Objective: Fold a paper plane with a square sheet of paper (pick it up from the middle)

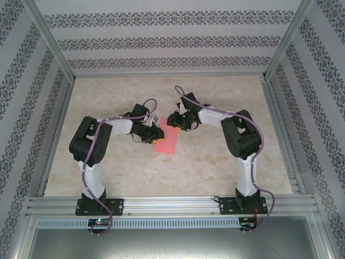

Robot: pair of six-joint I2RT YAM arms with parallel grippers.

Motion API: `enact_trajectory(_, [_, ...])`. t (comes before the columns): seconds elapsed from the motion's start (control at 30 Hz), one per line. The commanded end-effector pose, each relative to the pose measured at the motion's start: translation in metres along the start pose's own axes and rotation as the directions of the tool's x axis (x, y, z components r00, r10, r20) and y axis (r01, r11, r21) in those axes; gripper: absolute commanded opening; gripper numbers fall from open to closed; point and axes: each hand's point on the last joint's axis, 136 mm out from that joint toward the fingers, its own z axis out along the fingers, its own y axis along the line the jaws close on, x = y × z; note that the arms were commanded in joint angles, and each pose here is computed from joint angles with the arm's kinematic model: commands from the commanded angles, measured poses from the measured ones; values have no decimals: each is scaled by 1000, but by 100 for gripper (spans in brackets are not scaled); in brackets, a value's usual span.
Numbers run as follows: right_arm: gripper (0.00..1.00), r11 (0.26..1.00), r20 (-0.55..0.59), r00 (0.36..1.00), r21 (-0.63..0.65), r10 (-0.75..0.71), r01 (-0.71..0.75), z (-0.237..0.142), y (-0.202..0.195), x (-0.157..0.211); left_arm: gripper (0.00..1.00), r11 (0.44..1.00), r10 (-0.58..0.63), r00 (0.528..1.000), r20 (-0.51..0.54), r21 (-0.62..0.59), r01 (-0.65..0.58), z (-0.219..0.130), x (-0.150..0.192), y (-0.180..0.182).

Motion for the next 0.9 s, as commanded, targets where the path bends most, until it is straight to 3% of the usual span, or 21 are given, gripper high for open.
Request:
enact_trajectory(0.0, [42,998,31,1000,-62,0,2,-21,21,5,27,1000,-10,1000,20,-12,11,-12,1,-3])
enact_trajectory(0.1, [39,998,25,999,-66,25,-24,-24,22,23,25,1000,-5,999,37,-15,6,-16,-2,-6])
enact_trajectory(0.37, [14,997,-38,996,-18,77,-78,-9,12,73,25,1000,-28,999,17,14,28,-14,10,-4])
enact_trajectory(0.87, [9,987,-97,990,135,98,-85,9,-30,104,26,995,11,1000,-12,98,-10,-19,34,-22])
